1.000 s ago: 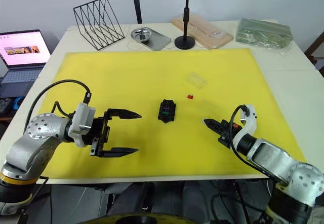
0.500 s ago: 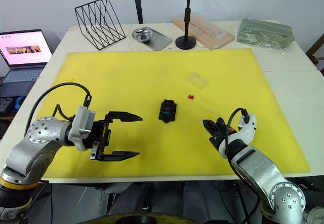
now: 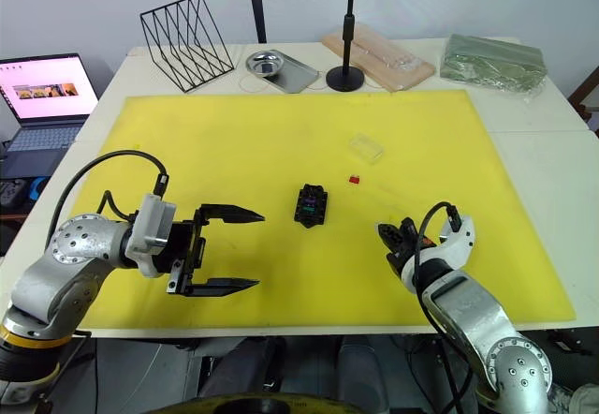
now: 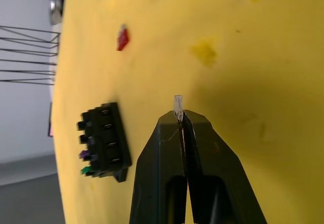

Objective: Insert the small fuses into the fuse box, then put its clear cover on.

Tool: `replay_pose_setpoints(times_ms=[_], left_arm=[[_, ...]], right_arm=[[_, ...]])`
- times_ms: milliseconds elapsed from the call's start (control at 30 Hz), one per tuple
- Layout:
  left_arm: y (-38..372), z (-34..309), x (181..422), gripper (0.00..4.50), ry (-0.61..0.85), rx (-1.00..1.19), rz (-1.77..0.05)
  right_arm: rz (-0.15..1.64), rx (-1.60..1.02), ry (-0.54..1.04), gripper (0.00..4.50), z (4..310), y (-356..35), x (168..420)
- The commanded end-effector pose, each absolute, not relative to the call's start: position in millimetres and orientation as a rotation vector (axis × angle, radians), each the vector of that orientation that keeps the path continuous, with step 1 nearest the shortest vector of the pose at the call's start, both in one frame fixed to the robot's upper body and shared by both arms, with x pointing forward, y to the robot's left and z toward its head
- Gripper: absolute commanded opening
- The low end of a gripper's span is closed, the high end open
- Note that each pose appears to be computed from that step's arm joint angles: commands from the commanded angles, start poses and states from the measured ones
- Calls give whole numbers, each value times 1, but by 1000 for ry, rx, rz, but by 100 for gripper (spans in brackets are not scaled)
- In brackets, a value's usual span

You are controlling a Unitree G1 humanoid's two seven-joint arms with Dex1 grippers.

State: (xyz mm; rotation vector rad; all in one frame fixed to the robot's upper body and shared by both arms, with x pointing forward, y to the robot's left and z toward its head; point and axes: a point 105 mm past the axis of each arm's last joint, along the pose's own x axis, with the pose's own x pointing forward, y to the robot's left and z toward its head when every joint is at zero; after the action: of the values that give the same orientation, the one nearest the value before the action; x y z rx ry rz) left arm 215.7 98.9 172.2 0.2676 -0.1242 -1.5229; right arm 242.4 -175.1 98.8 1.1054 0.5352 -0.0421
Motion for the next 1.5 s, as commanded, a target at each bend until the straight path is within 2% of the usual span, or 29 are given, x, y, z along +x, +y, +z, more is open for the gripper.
replay_pose_setpoints(times_ms=[33,233,333,633,733,933,1000,1067,1200,1333,1433,1500], left_arm=[[96,176,212,450,-155,279,-1539],[96,174,210,450,-154,277,-1538],[97,173,209,450,-150,275,-1538],[97,173,207,450,-150,274,-1538],[97,172,208,450,-150,274,-1540],[96,172,210,450,-153,274,-1544],[96,172,211,450,-153,275,-1548],[96,172,212,450,-154,275,-1551],[93,171,214,450,-158,274,-1560],[91,170,214,450,-159,274,-1575],[90,170,214,450,-159,275,-1585],[90,170,214,450,-158,274,-1584]], right_arm=[[-31,1091,539,3,107,-173,240],[-25,1090,548,3,109,-172,241],[-31,1083,556,59,106,-175,241],[2,1059,578,360,102,-182,233],[35,1021,583,447,103,-184,226],[232,825,575,447,119,-205,222],[431,641,667,447,138,-217,220],[548,575,744,447,156,-226,219],[744,305,790,447,170,-237,235],[952,165,772,447,181,-225,254],[1035,30,771,447,178,-219,277],[1090,-15,811,447,171,-216,282]])
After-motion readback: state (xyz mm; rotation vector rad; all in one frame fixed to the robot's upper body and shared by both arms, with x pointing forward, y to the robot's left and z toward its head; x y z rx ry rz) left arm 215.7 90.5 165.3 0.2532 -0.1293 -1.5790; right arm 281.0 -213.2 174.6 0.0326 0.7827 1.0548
